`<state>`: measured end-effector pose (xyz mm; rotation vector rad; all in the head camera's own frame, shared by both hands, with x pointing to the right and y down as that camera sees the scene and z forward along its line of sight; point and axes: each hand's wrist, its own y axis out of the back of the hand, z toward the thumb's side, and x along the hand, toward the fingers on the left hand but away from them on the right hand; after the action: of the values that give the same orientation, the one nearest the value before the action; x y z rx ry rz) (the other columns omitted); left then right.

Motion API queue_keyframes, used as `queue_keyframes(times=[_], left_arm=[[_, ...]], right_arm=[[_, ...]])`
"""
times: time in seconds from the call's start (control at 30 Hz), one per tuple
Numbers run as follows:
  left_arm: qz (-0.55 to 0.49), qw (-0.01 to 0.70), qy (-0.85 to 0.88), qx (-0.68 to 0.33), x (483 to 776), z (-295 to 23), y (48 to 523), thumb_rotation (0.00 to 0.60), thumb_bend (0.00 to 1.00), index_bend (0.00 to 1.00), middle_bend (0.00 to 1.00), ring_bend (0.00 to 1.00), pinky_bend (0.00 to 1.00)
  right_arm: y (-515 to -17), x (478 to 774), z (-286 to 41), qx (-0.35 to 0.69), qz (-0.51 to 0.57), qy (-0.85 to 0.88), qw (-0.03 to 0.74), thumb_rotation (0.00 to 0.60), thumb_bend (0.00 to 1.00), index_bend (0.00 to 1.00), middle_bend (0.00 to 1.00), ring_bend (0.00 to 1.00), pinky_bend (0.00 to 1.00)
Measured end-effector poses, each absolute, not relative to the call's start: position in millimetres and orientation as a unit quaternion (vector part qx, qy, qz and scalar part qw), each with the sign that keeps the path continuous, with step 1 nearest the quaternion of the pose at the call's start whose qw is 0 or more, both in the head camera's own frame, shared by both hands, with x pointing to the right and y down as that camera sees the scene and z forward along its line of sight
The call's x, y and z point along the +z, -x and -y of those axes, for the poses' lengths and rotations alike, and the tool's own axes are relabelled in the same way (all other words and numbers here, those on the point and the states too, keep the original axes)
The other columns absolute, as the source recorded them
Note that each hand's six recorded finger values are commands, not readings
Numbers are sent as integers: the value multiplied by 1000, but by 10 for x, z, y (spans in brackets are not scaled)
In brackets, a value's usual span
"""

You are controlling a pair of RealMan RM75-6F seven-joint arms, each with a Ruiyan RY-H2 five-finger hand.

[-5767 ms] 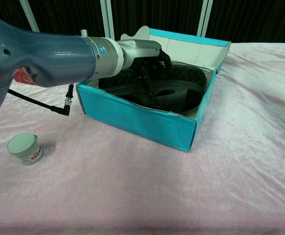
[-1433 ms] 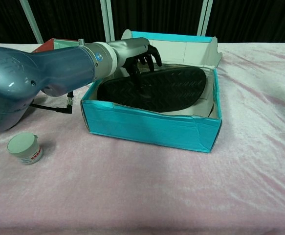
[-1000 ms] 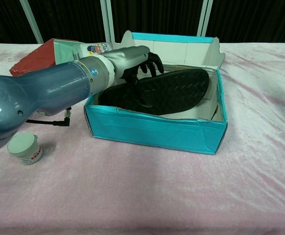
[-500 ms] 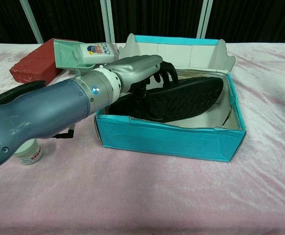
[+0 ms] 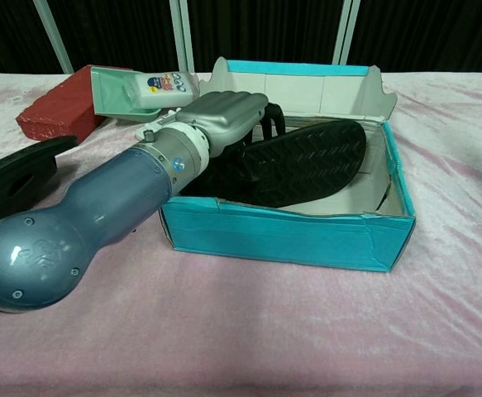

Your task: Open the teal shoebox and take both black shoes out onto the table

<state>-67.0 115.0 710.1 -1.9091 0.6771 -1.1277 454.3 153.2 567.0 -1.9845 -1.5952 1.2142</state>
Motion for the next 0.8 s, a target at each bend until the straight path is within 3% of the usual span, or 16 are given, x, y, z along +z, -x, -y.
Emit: queue_keyframes(times=[0.17,0.6,0.8], left_arm=[[-294,408,749,-432,7071,-1087,667,600,492,475,561,506,642],[-349,398,766,-366,6769,-899,689,600,512,490,571,513,657],[-377,360,789,-325,6564,-853,697,600,517,485,573,514,657]], right_arm=[[-4547,5654,-1526,422,561,695,158,600,115,0,0,0,162],[-4546,5625,-1522,414,565,697,155,600,115,0,0,0,162],[-4549,5621,-1521,413,565,697,155,600,115,0,0,0,162]])
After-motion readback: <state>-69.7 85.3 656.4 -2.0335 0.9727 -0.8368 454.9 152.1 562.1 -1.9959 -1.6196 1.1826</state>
